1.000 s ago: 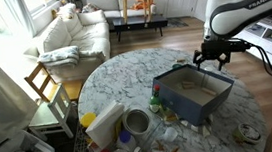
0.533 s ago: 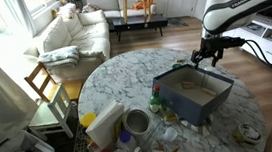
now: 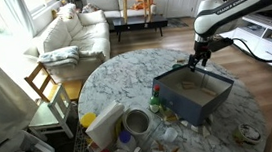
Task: Pick up the striped towel from the box and put it on the table, pick up the box and put it on top of the striped towel, pick up two wooden blocks at the same time from the box and put them on the table
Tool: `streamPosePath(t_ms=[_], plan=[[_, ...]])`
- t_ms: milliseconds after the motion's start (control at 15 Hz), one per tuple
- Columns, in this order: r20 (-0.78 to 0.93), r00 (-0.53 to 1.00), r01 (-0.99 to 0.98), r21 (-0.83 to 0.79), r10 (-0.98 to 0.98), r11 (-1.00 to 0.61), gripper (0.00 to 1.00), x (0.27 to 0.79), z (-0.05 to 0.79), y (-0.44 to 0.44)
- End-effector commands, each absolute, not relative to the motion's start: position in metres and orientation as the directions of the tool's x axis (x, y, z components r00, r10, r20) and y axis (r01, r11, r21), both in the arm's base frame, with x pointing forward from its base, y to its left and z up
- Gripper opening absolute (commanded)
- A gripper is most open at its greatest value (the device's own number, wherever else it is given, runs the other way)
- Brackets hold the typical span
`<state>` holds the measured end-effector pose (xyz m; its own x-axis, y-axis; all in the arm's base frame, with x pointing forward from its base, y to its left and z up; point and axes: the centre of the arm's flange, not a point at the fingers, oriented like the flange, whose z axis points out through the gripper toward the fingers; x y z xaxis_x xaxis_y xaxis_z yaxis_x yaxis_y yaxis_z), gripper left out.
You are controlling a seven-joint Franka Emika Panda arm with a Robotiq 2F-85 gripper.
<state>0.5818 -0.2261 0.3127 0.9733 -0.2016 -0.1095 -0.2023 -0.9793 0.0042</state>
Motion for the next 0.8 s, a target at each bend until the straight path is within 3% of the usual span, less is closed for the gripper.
streamPosePath(t_ms=[0,200,733], plan=[[-0.102,0.981,-0.166,0.000,-0.165,-0.986,1.00,0.587,0.316,-0.223],[-0.094,0.987,-0.133,-0.003,-0.132,-0.991,1.00,0.591,0.322,-0.221],[-0.097,0.923,0.362,-0.105,0.372,-0.926,1.00,0.588,0.301,-0.179]])
